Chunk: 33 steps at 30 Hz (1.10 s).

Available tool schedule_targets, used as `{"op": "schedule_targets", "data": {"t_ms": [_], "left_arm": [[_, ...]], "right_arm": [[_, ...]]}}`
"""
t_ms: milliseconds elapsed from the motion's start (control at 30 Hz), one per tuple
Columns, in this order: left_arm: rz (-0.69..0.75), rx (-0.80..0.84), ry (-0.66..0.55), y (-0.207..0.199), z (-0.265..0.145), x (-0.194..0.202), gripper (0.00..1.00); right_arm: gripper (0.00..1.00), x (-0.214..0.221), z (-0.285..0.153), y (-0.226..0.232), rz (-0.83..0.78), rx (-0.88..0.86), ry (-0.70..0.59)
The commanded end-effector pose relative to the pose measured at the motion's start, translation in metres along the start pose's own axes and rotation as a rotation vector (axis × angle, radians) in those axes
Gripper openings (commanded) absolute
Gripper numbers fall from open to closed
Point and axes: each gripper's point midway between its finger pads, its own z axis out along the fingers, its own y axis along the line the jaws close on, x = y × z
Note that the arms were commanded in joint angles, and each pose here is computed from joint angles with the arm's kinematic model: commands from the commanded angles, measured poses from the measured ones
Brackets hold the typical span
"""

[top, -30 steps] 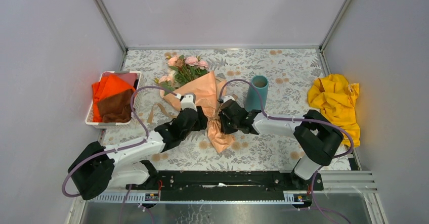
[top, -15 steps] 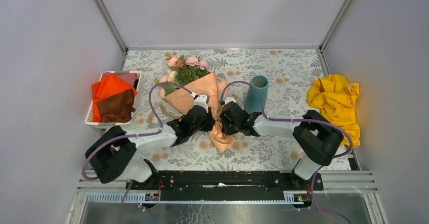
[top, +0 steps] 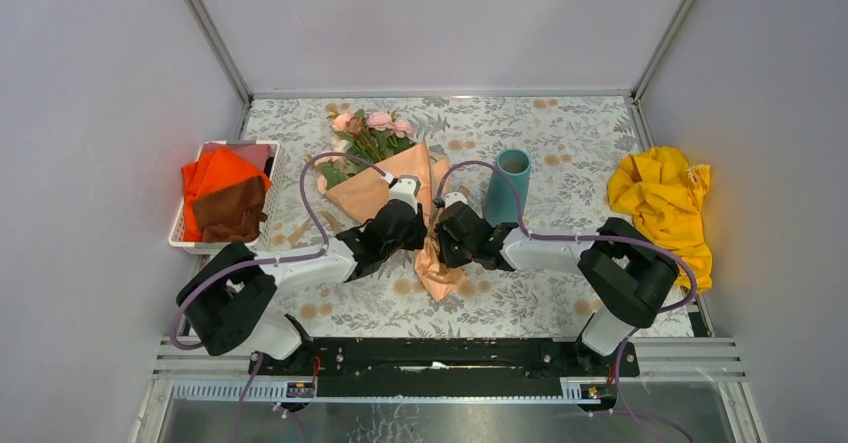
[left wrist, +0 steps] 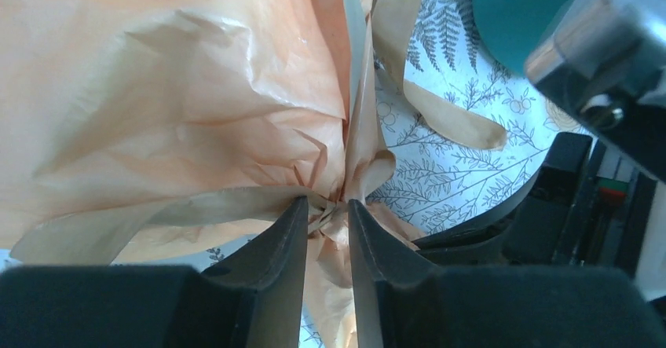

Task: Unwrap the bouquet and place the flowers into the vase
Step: Untie the ribbon from the wrapping paper.

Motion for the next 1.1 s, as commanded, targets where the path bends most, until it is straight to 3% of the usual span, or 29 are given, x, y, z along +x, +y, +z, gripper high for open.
{"op": "schedule_targets", "data": {"t_ms": [0, 367, 633, 1067], "left_arm": [[0.031, -0.049, -0.082, 0.007, -0.005, -0.027, 0.32], [-0.006, 0.009, -0.026, 0.0, -0.005, -0.012, 0.31], [-0.034, 0.067, -0.025, -0.007, -0.029, -0.016, 0.31], [0.004, -0.072, 0.054, 0.017, -0.01, 0.005, 0.31]], "right_arm": [[0.15, 0.018, 0.006, -0.007, -0.016, 0.023, 0.048], [0.15, 0.019, 0.007, -0.009, -0.019, 0.031, 0.055], [0.16, 0.02, 0.008, -0.008, -0.013, 0.029, 0.057], [0.17, 0.02, 0.006, -0.009, -0.007, 0.032, 0.055]]}}
